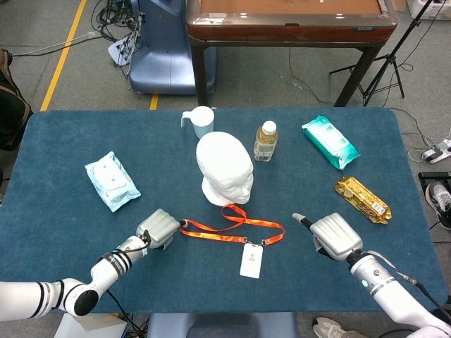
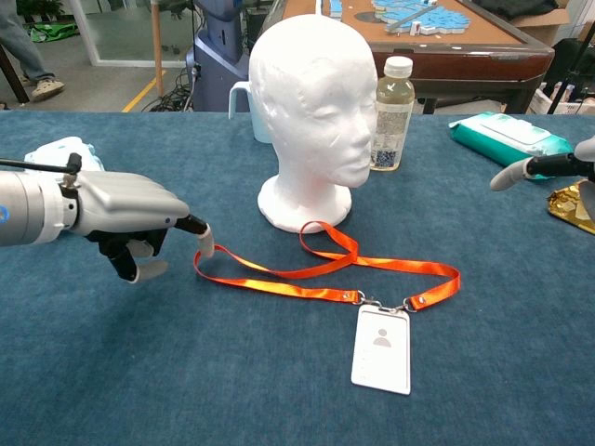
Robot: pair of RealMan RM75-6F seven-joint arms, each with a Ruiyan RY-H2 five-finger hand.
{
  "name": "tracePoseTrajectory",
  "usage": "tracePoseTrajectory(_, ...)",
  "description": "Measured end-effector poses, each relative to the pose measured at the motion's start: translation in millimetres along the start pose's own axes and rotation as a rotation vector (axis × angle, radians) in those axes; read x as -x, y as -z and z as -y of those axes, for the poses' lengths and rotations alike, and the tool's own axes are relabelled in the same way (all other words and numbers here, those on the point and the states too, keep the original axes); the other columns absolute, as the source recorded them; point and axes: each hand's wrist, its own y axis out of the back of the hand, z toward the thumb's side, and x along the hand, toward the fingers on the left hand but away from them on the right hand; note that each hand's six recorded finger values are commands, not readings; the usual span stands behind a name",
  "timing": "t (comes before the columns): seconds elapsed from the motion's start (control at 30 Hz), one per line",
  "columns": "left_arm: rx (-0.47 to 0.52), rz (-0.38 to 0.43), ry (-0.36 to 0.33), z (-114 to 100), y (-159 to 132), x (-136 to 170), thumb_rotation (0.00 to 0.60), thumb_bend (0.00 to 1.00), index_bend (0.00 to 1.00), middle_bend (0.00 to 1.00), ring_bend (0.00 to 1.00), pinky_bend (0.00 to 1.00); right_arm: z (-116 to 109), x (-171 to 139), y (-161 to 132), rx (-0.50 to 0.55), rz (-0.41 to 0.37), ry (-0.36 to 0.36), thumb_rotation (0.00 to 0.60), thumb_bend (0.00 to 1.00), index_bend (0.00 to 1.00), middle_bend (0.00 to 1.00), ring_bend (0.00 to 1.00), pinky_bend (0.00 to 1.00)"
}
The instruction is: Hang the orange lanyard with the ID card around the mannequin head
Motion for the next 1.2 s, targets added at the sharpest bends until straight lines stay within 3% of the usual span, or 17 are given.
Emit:
tracePoseTrajectory(0.33,0.050,-0.048,0.016,3.0,17.7,5.5,0.600,0.49,0.25,1.00,0.95,0.84,0.2,-1.9,-2.8,-0.001,-0.009,0.002,0.600,1.00,0.12,1.00,1.00,1.00)
tracePoseTrajectory(0.57,0.052,-0.001,-0.011,-0.2,5.5,15.2,0.600,0.49,0.25,1.00,0.95,0.84,3.2,-2.9,-0.8,0.000,-0.002,-0.008,0.600,1.00,0.12,1.00,1.00,1.00)
tracePoseTrajectory(0.77,0.047,0.032,-0.009,3.0,-8.2,5.9,0.600,0.49,0.25,1.00,0.95,0.84,4.0,-3.8,0.7,0.004,0.002,-0.008,0.600,1.00,0.12,1.00,1.00,1.00)
tracePoseTrajectory(1.2,0.058,-0.034,0.032,11.5,9.7,-7.7,0.600,0.49,0.25,1.00,0.95,0.84,5.9,-4.4,4.2,0.006,0.007,-0.012,0.600,1.00,0.12,1.00,1.00,1.00)
